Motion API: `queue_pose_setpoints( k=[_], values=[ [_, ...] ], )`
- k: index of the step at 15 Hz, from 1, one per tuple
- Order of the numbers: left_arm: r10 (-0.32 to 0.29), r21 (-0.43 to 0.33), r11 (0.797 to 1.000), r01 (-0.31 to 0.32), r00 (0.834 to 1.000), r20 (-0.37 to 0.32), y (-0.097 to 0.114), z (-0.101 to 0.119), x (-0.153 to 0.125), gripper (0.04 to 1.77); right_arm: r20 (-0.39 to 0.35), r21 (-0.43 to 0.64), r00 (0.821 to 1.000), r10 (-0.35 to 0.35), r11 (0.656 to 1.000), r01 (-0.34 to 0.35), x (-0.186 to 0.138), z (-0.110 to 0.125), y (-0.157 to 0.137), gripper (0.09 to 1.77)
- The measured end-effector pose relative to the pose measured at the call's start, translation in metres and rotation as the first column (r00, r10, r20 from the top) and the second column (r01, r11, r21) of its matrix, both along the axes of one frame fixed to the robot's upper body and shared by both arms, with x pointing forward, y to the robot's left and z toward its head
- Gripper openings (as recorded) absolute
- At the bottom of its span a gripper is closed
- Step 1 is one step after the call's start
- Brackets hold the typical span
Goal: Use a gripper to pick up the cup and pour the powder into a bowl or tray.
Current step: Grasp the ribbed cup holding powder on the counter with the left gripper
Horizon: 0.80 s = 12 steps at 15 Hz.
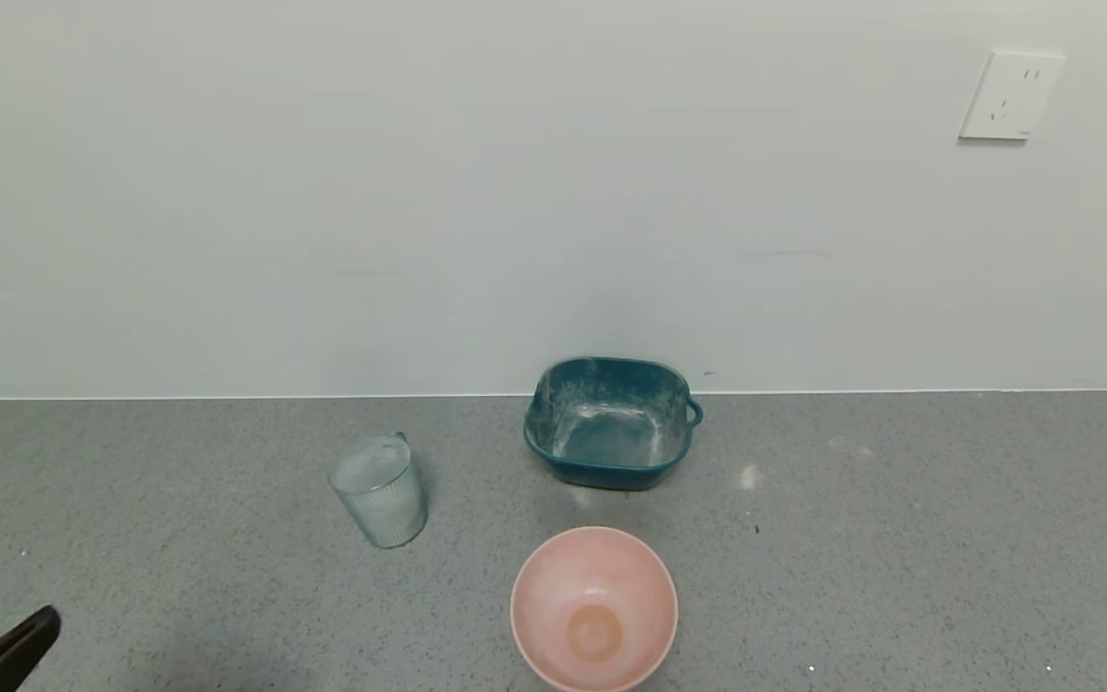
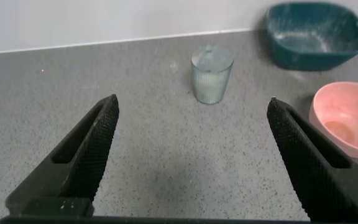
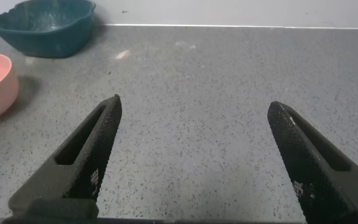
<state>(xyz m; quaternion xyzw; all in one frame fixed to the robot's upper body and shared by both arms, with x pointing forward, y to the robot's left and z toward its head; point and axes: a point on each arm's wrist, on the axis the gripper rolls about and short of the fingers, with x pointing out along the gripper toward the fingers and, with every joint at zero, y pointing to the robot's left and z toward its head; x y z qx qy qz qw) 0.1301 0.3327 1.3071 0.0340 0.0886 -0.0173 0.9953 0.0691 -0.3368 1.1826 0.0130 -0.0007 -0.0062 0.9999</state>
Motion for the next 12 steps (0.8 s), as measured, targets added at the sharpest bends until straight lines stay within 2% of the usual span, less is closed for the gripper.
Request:
queue_pose_setpoints(
  k=[2,4,6,10,12],
  values=[
    [-0.021,0.022,0.999,0.023,0.995,-0.101,-0.001,0.004,0.029,1.72,0.000,0.000,1.000,0.000,1.000,0.000,0.000,0.000,0.000,1.71],
    [-0.042,0.042,0.998,0.051,0.981,-0.189,-0.001,0.001,0.057,1.72,0.000,0.000,1.000,0.000,1.000,0.000,0.000,0.000,0.000,1.71],
    [-0.067,0.050,0.995,0.081,0.969,-0.239,-0.004,-0.005,0.086,1.72,0.000,0.000,1.000,0.000,1.000,0.000,0.000,0.000,0.000,1.71],
    [-0.096,0.046,0.992,0.119,0.931,-0.353,-0.010,-0.034,0.132,1.72,0.000,0.000,1.000,0.000,1.000,0.000,0.000,0.000,0.000,1.71],
    [-0.106,0.044,0.990,0.133,0.917,-0.384,-0.014,-0.050,0.149,1.72,0.000,0.000,1.000,-0.001,1.000,0.001,0.000,0.000,0.000,1.71]
  ],
)
